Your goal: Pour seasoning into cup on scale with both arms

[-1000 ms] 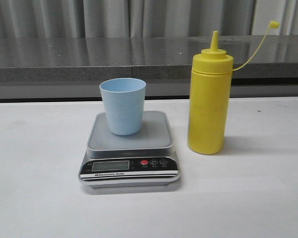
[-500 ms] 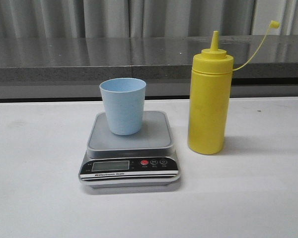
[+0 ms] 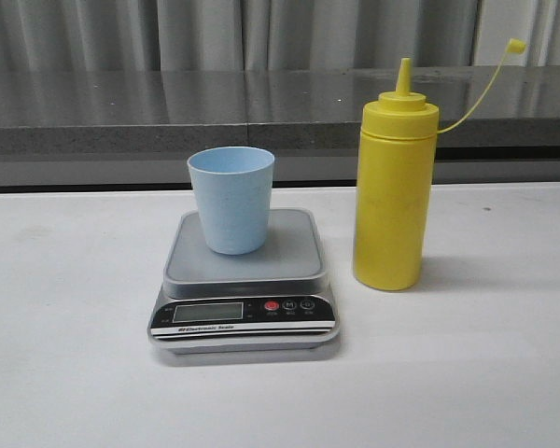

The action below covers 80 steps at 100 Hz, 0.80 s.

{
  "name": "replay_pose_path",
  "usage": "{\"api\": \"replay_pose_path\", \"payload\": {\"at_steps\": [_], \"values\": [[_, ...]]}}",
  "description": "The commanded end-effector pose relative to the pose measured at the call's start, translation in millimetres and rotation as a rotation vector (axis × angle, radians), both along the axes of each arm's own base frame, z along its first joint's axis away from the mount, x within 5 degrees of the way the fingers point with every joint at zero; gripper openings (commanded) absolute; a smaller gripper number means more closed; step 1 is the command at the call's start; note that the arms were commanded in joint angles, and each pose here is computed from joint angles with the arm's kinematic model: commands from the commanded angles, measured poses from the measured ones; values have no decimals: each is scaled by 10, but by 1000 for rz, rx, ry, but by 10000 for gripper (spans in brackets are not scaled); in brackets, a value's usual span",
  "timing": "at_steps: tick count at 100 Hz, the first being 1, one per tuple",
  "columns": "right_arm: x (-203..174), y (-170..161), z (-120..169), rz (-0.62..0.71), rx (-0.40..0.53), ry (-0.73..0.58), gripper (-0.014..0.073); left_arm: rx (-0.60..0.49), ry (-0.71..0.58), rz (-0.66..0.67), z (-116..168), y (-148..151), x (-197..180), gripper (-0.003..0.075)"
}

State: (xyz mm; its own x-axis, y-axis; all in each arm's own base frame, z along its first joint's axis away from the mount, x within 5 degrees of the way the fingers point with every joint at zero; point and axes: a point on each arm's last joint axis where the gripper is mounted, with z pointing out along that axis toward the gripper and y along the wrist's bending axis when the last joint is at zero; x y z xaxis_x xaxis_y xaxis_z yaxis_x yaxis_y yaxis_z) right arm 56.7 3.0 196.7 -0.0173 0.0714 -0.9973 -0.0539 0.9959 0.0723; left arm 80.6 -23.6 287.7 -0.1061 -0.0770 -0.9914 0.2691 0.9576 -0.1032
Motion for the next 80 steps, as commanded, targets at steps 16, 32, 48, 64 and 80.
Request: {"api": "replay_pose_path", "payload": {"at_steps": [16, 32, 48, 64, 80], "values": [[-30, -4, 161, -6, -1, -125, -67, -27, -88, 20, 147, 15, 14, -20], [-30, -4, 161, -6, -1, -125, -67, -5, -94, 21, 148, 17, 10, -20], [-30, -4, 161, -6, -1, -125, -67, 99, -139, 70, 150, 69, -20, -20], [-30, -4, 161, -6, -1, -125, -67, 100, -159, 151, 39, 144, -104, -20], [-30, -4, 161, -6, -1, -125, -67, 107, -157, 238, -214, 209, -190, -20]]}}
